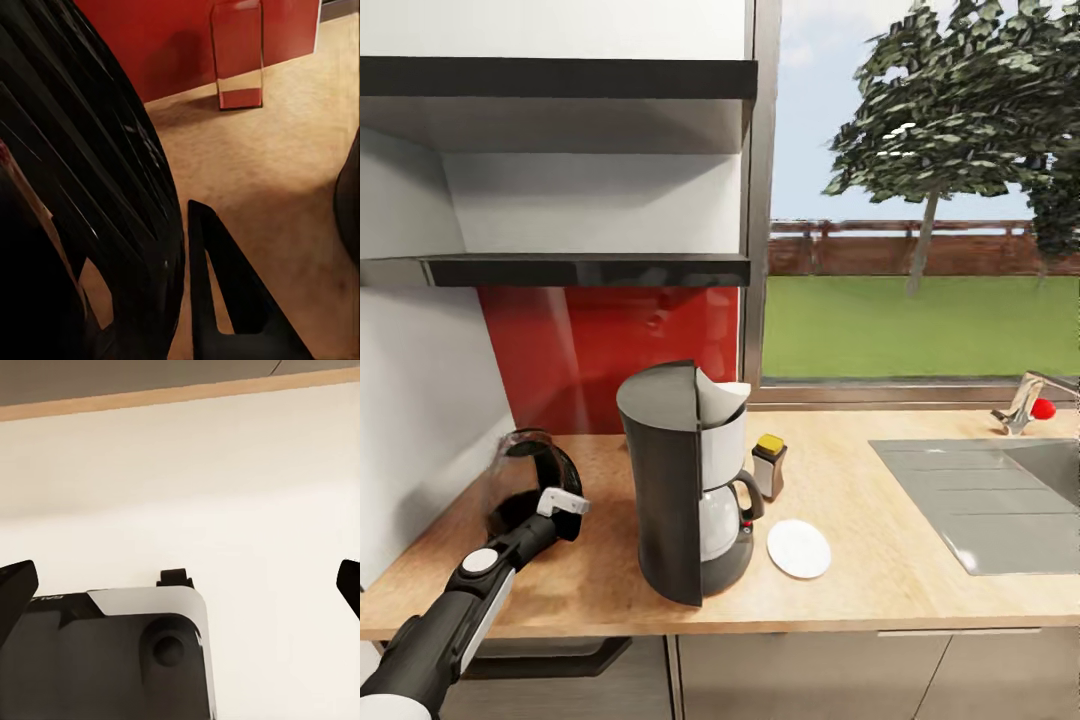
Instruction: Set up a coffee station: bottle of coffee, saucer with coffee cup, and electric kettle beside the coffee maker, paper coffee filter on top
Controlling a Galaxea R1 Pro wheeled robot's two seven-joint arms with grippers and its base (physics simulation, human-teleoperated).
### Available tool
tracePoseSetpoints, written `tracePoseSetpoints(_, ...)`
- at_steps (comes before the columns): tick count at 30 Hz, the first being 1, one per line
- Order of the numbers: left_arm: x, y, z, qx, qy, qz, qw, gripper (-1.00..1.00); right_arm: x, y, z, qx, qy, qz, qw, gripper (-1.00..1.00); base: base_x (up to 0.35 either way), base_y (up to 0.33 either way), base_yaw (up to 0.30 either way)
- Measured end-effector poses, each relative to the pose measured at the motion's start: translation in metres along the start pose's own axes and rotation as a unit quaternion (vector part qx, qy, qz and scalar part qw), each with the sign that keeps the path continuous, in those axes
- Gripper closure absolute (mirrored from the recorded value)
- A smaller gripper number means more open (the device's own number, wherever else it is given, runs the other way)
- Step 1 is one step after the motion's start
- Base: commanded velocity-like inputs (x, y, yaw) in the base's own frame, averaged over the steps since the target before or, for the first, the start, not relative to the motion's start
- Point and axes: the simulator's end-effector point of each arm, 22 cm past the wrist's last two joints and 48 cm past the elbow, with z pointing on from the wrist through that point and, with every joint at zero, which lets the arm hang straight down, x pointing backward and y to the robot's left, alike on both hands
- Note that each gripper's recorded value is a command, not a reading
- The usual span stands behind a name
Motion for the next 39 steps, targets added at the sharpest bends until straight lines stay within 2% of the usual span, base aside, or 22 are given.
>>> tracePoseSetpoints(2,0.0,-0.004,-0.001,0.015,0.001,0.003,0.9999,1.0,0.0,0.0,0.0,0.0,0.0,0.0,1.0,-1.0,0.0,0.0,-0.021)
tracePoseSetpoints(3,0.0,-0.01,-0.002,0.035,0.001,0.005,0.9994,1.0,0.0,0.0,0.0,0.0,0.0,0.0,1.0,-1.0,0.0,0.0,-0.008)
tracePoseSetpoints(6,0.001,-0.008,-0.006,0.049,0.002,0.009,0.9987,1.0,-0.001,0.0,0.0,0.001,-0.001,0.0,1.0,-1.0,0.0,0.0,-0.003)
tracePoseSetpoints(8,0.003,0.0,-0.008,0.045,0.004,0.01,0.9989,1.0,-0.001,0.0,0.0,0.001,-0.001,0.0,1.0,-1.0,0.0,0.0,0.0)
tracePoseSetpoints(10,0.002,0.013,-0.011,0.032,0.0,0.002,0.9995,1.0,-0.001,0.0,0.0,0.001,-0.001,0.0,1.0,-1.0,0.0,0.0,0.0)
tracePoseSetpoints(17,0.002,0.02,-0.013,0.026,0.001,-0.008,0.9996,1.0,0.0,0.0,0.0,0.001,0.0,-0.001,1.0,-1.0,0.0,0.0,0.0)
tracePoseSetpoints(26,-0.007,-0.005,-0.016,0.084,-0.013,-0.031,0.9959,1.0,0.0,0.001,0.0,0.0,0.0,-0.001,1.0,-1.0,0.0,0.0,0.0)
tracePoseSetpoints(30,-0.011,-0.02,-0.019,0.119,-0.017,-0.027,0.9924,1.0,0.0,0.002,0.0,-0.001,0.0,-0.001,1.0,-1.0,0.0,0.0,0.0)
tracePoseSetpoints(39,-0.014,-0.036,-0.026,0.158,-0.024,-0.023,0.9869,1.0,0.0,0.002,0.0,-0.001,0.0,-0.001,1.0,-1.0,0.0,0.0,0.0)
